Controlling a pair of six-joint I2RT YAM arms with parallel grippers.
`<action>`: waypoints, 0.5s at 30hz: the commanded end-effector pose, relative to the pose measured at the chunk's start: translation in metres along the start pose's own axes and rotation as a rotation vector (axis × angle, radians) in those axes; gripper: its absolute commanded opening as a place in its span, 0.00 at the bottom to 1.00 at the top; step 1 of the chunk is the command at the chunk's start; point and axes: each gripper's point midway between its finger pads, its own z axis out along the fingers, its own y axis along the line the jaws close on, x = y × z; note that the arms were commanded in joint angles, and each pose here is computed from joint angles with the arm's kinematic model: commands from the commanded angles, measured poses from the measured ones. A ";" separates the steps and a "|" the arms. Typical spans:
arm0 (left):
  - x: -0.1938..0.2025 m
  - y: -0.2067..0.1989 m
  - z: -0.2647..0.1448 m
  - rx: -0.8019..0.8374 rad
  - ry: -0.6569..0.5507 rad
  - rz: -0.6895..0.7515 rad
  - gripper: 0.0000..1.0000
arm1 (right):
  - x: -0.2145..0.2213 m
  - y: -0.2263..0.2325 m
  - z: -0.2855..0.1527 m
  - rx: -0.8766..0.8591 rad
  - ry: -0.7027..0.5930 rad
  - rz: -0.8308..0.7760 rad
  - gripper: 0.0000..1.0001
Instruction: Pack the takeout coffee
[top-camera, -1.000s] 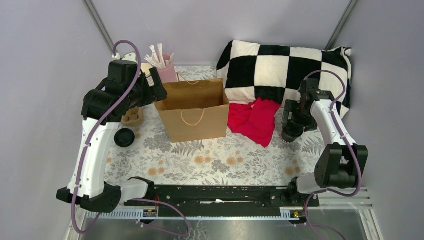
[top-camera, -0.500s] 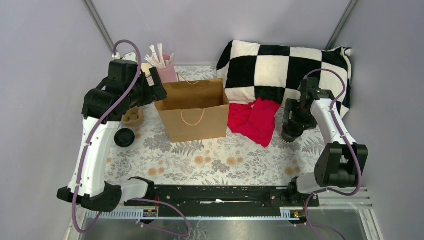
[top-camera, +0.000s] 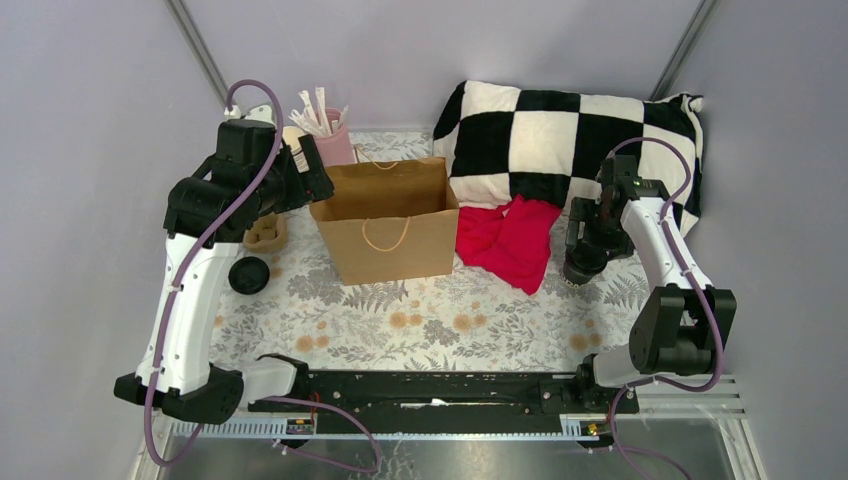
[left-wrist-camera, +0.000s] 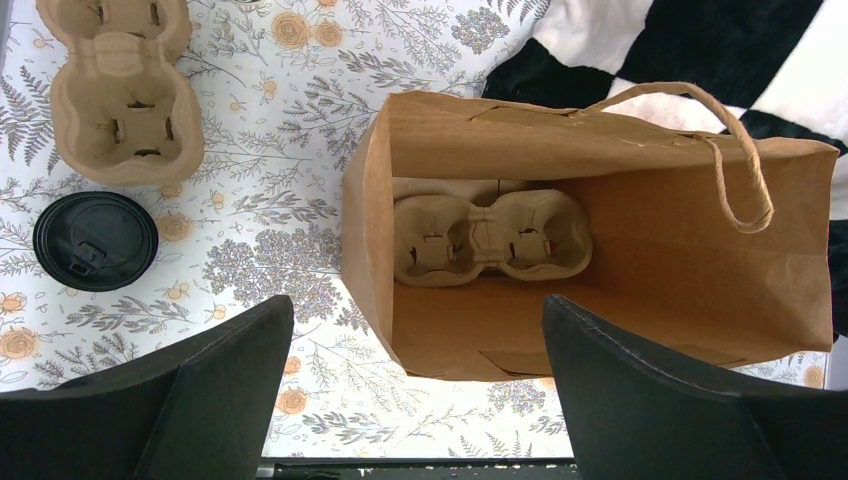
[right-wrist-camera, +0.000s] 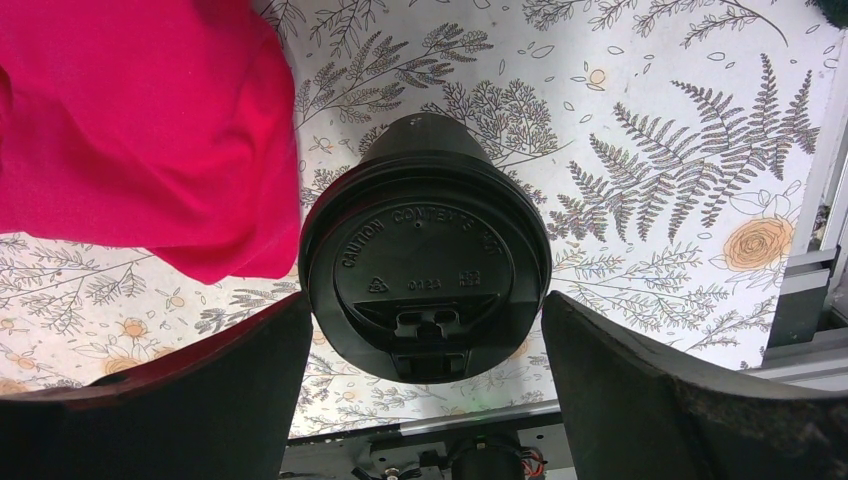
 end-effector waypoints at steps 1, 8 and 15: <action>-0.016 -0.003 -0.006 0.020 -0.065 -0.004 0.98 | -0.005 0.002 -0.001 -0.015 -0.014 -0.017 0.91; -0.015 -0.003 -0.006 0.021 -0.063 -0.002 0.98 | -0.003 0.003 0.002 -0.021 -0.005 -0.019 0.92; -0.015 -0.002 -0.007 0.019 -0.068 -0.004 0.98 | -0.004 0.004 0.006 -0.021 0.007 -0.021 0.90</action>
